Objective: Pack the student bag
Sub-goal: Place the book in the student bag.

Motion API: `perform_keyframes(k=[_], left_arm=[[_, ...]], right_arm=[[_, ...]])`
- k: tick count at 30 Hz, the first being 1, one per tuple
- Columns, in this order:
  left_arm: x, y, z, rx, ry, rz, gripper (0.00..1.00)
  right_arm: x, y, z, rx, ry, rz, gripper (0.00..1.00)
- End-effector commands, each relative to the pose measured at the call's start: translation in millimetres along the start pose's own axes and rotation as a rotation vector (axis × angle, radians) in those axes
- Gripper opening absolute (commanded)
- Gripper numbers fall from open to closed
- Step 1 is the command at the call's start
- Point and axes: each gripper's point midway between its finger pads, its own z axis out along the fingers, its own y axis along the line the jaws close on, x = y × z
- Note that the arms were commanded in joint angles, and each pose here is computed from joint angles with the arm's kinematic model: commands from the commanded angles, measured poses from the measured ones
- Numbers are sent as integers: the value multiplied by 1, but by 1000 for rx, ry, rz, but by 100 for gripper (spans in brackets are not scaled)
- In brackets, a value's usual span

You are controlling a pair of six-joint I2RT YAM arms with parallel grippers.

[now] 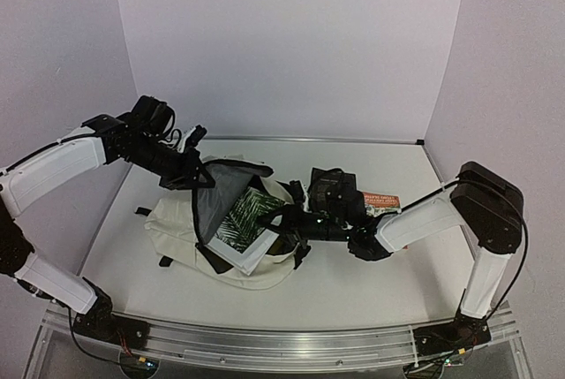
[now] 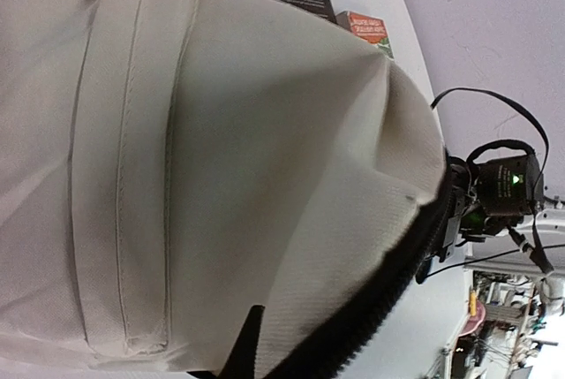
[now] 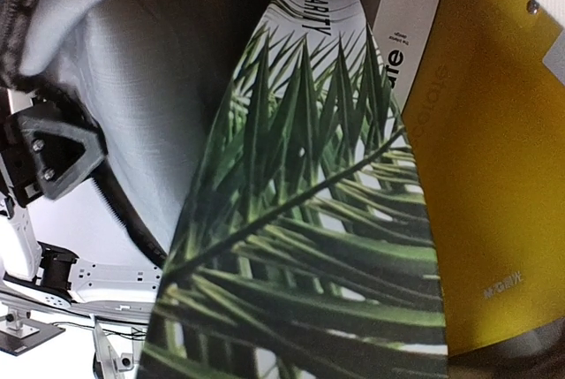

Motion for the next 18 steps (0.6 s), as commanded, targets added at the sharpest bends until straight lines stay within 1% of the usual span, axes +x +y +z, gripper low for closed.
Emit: perform_keyframes(k=[1,3,4,6,9,15,18], left_arm=[[-45,-52,-69,41,-239,148,0],[-54,-68,-93,47,-305,201,0],[-56,-74,-101,50,-318,221,0],[-59,-82,-111,46,-317,246,0],[-64,-87,-114,44,-300,267,0],[-67,-90,-104,64,-263,278,0],[-65,-91,-101,83,-257,289,0]], right_arm=[[-42,100,-36,-219,-180,-125,27],[-50,96,-49,-164,-224,-113,29],[-53,94,-55,-135,-243,-117,30],[-58,94,-66,-88,-277,-136,32],[-61,100,-74,-81,-296,-156,33],[-56,103,-58,-99,-229,-164,32],[-49,94,-39,-64,-155,-165,31]])
